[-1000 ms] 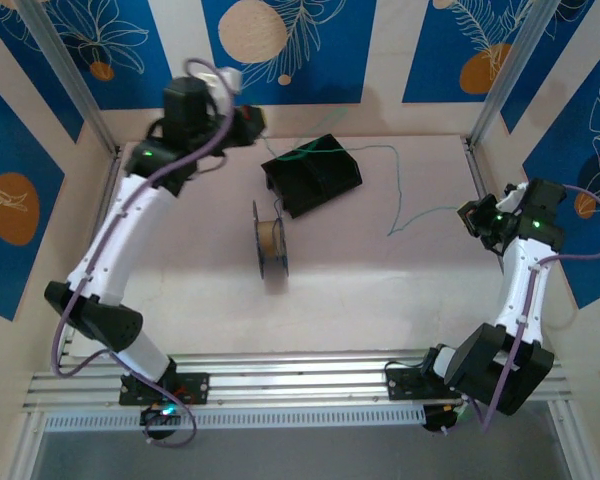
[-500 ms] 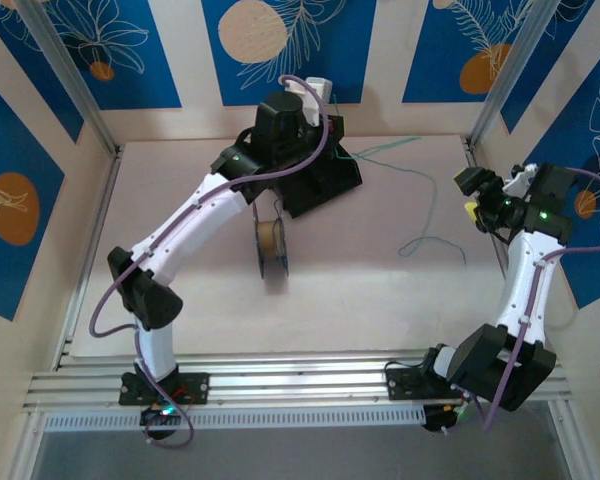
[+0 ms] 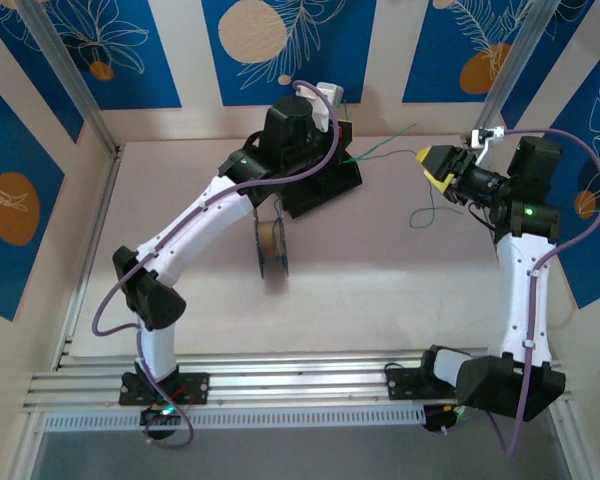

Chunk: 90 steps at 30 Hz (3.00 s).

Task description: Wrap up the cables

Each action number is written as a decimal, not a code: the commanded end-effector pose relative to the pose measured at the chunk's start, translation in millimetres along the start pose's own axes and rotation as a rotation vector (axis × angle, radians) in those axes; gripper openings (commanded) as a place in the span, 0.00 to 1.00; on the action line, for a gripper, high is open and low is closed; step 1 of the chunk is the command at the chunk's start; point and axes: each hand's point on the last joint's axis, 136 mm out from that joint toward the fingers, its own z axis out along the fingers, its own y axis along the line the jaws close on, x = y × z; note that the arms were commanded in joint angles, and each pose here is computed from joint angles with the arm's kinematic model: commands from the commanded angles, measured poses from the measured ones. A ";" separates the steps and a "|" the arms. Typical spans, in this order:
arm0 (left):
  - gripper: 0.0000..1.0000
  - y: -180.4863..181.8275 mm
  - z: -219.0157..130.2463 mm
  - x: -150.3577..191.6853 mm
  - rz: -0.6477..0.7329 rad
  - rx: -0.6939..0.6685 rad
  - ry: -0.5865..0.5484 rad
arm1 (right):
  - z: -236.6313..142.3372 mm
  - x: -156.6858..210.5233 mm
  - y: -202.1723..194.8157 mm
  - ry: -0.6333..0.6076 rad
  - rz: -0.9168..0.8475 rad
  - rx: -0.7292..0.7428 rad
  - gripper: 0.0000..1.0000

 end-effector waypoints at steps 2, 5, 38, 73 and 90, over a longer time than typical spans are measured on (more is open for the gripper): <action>0.00 -19.6 -23.4 -9.5 0.024 0.066 -0.033 | 1.8 1.3 29.6 0.019 -0.064 -0.050 0.68; 0.00 -20.2 -25.7 -1.7 0.042 0.078 -0.012 | 3.1 4.9 36.4 0.007 -0.162 0.016 0.67; 0.00 -15.7 -68.6 27.9 0.439 0.103 0.136 | 17.2 57.7 -8.0 0.061 -1.459 0.268 0.67; 0.00 -4.3 -63.9 29.0 0.413 0.044 0.089 | 65.8 24.6 -14.5 0.155 -1.192 0.339 0.00; 0.00 -7.9 -69.2 35.0 0.495 0.080 0.131 | 45.4 53.5 4.5 0.132 -1.442 0.135 0.82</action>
